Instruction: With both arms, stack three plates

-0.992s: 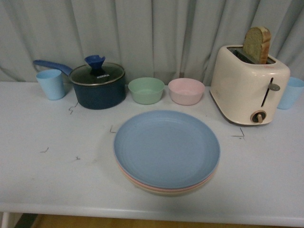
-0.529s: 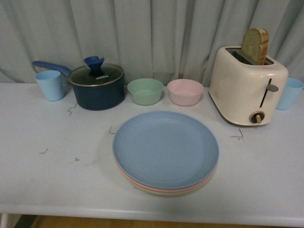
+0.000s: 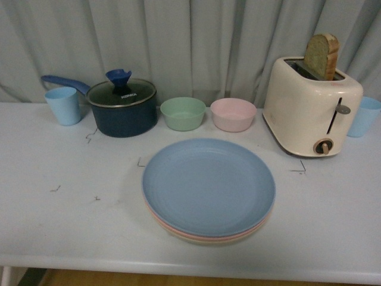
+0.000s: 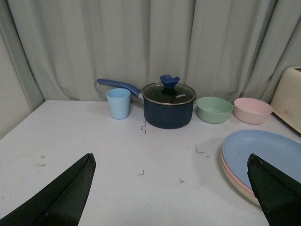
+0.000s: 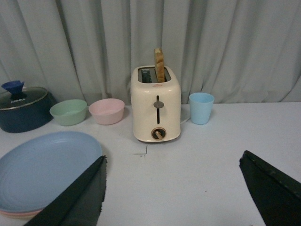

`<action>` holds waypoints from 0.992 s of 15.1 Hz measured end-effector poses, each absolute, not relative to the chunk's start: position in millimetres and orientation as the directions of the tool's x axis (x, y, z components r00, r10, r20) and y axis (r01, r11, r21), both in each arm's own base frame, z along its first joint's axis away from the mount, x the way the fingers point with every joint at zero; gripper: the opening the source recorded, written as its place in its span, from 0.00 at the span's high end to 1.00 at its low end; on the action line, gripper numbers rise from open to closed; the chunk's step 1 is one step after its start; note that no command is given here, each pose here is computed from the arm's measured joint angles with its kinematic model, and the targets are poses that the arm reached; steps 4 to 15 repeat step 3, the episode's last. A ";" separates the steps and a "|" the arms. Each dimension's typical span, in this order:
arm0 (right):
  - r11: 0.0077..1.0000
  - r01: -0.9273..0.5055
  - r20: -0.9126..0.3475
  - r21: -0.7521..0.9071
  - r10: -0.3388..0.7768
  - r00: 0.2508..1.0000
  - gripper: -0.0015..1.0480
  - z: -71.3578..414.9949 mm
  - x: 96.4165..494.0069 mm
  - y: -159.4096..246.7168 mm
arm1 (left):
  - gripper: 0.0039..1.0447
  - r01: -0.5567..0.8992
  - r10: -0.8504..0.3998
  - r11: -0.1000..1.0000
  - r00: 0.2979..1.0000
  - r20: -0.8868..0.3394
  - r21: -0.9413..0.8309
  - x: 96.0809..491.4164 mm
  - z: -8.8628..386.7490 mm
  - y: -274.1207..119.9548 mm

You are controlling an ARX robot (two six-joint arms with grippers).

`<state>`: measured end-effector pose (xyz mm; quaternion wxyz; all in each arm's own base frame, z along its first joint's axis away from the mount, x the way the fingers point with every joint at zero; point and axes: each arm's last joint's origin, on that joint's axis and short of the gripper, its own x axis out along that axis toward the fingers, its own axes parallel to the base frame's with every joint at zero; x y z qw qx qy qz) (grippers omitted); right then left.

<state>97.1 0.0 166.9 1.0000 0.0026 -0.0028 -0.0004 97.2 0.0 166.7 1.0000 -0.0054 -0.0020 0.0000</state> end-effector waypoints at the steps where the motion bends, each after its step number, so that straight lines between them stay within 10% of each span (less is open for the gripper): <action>1: 1.000 0.001 0.006 0.005 -0.002 1.000 0.12 166.9 97.1 -0.1 | 0.06 0.000 0.000 1.000 1.000 0.004 -0.011 97.2 166.7 0.0; 15: 1.000 0.001 0.006 0.006 -0.002 1.000 0.07 166.9 97.1 -0.1 | 0.06 0.000 0.000 1.000 1.000 0.004 -0.011 97.2 166.7 0.0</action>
